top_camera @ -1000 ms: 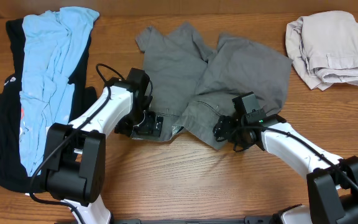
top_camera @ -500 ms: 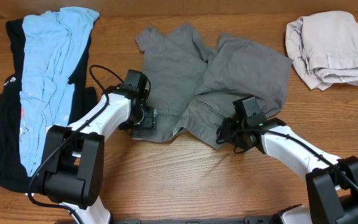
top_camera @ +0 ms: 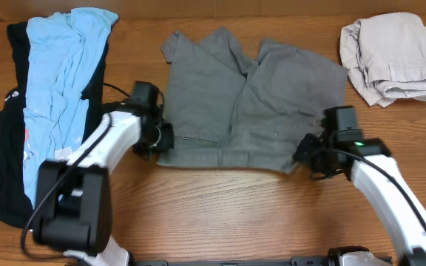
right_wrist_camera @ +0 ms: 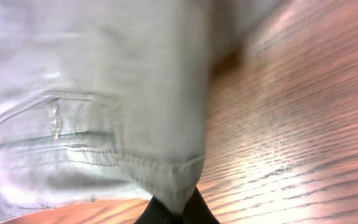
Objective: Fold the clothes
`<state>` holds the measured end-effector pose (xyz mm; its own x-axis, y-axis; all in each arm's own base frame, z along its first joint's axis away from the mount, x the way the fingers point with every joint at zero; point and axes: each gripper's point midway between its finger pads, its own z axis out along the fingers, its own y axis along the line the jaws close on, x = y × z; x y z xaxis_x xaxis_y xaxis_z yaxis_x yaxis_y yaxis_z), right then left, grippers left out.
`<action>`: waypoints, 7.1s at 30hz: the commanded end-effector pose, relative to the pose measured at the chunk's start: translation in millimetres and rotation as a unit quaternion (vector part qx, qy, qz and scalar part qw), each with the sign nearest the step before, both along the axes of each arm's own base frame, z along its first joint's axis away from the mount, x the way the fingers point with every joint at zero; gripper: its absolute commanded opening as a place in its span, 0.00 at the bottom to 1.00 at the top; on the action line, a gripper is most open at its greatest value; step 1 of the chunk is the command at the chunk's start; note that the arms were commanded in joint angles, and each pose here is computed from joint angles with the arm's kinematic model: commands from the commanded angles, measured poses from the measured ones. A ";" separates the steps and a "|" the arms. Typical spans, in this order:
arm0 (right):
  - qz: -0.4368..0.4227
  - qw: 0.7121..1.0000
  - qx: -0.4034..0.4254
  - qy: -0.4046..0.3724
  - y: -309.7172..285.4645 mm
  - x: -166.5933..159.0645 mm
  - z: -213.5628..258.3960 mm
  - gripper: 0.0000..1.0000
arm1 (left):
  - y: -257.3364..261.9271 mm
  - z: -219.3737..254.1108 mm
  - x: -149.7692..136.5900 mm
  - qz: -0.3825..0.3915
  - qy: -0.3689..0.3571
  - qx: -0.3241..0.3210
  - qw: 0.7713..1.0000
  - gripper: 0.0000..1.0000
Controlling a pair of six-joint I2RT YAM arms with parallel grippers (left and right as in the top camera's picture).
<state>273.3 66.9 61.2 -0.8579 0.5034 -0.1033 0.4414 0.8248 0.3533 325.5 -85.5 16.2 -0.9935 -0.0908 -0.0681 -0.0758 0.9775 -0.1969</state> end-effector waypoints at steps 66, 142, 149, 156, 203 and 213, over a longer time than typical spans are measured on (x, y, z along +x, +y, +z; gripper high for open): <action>0.104 0.949 -0.094 -0.282 -24.3 314.5 133.4 0.54 | 10.6 149.4 278.9 0.007 -0.408 -0.001 0.913 1.00; 0.308 0.915 -0.177 -0.192 147.8 314.9 -38.4 0.53 | 88.9 116.2 224.6 0.109 -0.257 -0.004 0.960 1.00; 0.311 0.915 -0.173 -0.189 149.3 314.0 -45.5 0.48 | 89.0 116.1 224.5 0.100 -0.258 -0.001 0.961 1.00; 0.322 0.919 -0.174 -0.146 144.5 292.7 -77.8 0.39 | 88.9 116.7 225.3 0.100 -0.260 -0.001 0.960 1.00; 0.328 0.928 -0.153 -0.084 145.5 266.5 -52.1 0.16 | 88.9 116.5 225.1 0.100 -0.260 -0.001 0.960 1.00; 0.310 0.926 -0.171 -0.133 139.9 294.4 -65.1 0.16 | 88.9 116.7 225.3 0.100 -0.260 -0.001 0.960 1.00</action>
<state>566.4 218.4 14.2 -0.8852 -0.1771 -0.4301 -0.2361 0.9678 0.0873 546.4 1.3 104.3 -0.8179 -0.2931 -0.4951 -0.1775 0.9471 -0.2674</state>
